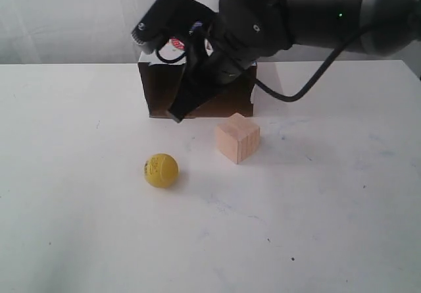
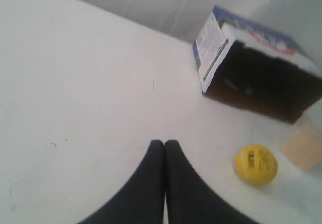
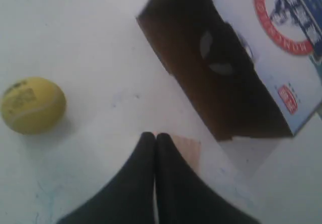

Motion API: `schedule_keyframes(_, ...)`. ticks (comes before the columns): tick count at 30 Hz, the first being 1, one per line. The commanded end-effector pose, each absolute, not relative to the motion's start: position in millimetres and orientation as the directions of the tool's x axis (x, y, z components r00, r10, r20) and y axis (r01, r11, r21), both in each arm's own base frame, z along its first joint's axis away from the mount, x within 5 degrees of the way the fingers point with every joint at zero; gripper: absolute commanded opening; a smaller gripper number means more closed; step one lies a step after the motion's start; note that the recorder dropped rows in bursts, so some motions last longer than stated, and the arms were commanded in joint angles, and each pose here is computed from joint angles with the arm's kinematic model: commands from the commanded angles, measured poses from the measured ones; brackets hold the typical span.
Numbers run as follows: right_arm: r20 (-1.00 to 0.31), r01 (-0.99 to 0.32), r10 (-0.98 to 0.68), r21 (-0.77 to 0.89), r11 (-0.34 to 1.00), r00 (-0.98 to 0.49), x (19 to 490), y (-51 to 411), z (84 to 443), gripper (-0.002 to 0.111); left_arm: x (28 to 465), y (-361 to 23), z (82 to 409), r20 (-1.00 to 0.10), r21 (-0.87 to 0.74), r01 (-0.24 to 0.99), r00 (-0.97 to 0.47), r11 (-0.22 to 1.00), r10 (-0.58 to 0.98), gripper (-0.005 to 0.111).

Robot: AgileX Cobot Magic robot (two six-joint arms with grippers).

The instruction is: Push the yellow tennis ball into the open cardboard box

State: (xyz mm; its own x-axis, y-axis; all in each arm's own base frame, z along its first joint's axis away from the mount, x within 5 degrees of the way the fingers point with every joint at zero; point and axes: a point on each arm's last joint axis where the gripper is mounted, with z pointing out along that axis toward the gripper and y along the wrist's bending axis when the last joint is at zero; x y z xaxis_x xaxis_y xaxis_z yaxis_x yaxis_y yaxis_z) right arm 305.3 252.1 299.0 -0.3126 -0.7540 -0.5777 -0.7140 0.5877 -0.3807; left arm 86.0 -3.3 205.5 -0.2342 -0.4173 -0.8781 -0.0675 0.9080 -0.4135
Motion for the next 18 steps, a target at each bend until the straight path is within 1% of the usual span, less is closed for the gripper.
schedule_keyframes(1,-0.579,-0.808,-0.752,-0.251,0.533,-0.316,306.8,268.1,271.8,0.0,122.1,-19.7,223.6,-0.919,-0.256,0.082,-0.329,0.963,-0.216,0.0)
schedule_keyframes(3,-0.573,-0.845,-0.749,-0.171,0.506,-0.332,307.5,278.7,252.4,0.0,136.8,-31.9,226.4,-0.913,-0.215,0.164,-0.383,0.963,-0.139,0.0)
schedule_keyframes(5,-0.537,-0.84,-0.748,-0.126,0.529,-0.391,312.4,280.2,232.5,0.0,150.5,-46.5,221.2,-0.89,-0.205,0.25,-0.451,0.946,-0.074,0.0)
schedule_keyframes(6,-0.513,-0.837,-0.75,-0.104,0.538,-0.418,314.2,280.1,223.0,0.0,155.1,-54.4,219.3,-0.88,-0.228,0.301,-0.471,0.926,-0.063,0.0)
schedule_keyframes(8,-0.481,-0.834,-0.748,-0.059,0.548,-0.457,315.1,280.9,209.8,0.0,163.4,-72.9,213.6,-0.863,-0.249,0.46,-0.504,0.853,0.02,0.0)
schedule_keyframes(10,-0.475,-0.846,-0.75,-0.022,0.533,-0.46,312.9,283.6,205.4,0.0,169.1,-86.8,207.3,-0.848,-0.279,0.574,-0.523,0.77,0.083,0.0)
schedule_keyframes(12,-0.486,-0.857,-0.747,0.008,0.516,-0.454,310.7,286.1,205.9,0.0,176.7,-93.9,201.3,-0.845,-0.285,0.625,-0.522,0.727,0.117,0.0)
schedule_keyframes(16,-0.494,-0.856,-0.736,0.031,0.517,-0.462,309.6,287.7,206.4,0.0,195.3,-95.7,186.9,-0.862,-0.154,0.668,-0.451,0.728,0.232,0.0)
schedule_keyframes(18,-0.489,-0.858,-0.741,0.032,0.513,-0.461,309.0,287.4,206.2,0.0,204.5,-97.5,179.9,-0.869,-0.114,0.681,-0.421,0.723,0.259,0.0)
